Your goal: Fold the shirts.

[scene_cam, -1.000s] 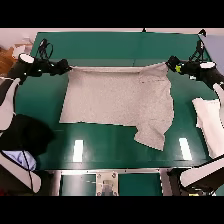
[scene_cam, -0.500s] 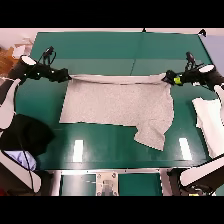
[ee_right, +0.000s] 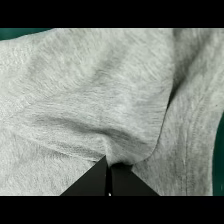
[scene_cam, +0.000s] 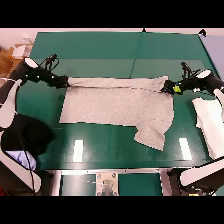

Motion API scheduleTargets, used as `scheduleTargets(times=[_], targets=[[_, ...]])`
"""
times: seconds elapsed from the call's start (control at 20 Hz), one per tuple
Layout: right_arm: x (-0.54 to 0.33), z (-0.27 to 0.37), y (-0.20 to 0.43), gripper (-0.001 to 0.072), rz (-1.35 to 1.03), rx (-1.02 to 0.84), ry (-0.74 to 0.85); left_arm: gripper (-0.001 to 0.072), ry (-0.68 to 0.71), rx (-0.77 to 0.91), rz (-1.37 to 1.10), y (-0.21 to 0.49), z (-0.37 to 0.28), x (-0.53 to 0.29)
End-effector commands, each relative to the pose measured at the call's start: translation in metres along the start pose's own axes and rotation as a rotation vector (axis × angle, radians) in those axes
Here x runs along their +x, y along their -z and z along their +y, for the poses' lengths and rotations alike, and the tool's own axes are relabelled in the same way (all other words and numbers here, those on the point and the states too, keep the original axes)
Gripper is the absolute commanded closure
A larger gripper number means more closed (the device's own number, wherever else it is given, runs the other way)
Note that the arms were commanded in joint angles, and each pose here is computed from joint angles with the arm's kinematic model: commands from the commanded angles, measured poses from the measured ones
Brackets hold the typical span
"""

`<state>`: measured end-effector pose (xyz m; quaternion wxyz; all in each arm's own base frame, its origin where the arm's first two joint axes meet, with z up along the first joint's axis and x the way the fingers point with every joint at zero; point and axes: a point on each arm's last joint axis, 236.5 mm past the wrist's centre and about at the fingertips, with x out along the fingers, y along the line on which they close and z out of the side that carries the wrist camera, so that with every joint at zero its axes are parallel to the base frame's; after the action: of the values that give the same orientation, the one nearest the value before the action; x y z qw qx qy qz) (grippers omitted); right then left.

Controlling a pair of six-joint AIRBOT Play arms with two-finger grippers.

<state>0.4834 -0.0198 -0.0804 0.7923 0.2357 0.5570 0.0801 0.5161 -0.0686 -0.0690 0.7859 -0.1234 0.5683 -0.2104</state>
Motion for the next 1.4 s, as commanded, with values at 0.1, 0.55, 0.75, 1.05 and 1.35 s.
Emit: scheduleTargets(times=[0.1,0.55,0.75,1.05,1.35], targets=[[-0.017,-0.004,-0.007,0.0701,-0.029,0.008,0.013,0.0685,-0.021,0.008,0.014,0.003,0.006,-0.001],[-0.009,-0.012,0.008,0.0699,-0.012,0.036,0.022,0.0685,-0.003,0.019,0.017,0.004,0.001,0.0],[-0.015,-0.004,0.01,0.0479,0.019,0.037,0.003,0.0026,0.04,-0.043,0.069,0.016,-0.009,-0.001],[-0.082,0.009,0.013,0.0444,0.058,0.078,-0.042,0.0028,-0.053,-0.208,0.421,0.089,-0.004,-0.041],[-0.131,-0.037,0.124,0.0444,0.086,0.243,0.056,0.0161,-0.098,-0.326,0.532,0.205,-0.025,-0.081]])
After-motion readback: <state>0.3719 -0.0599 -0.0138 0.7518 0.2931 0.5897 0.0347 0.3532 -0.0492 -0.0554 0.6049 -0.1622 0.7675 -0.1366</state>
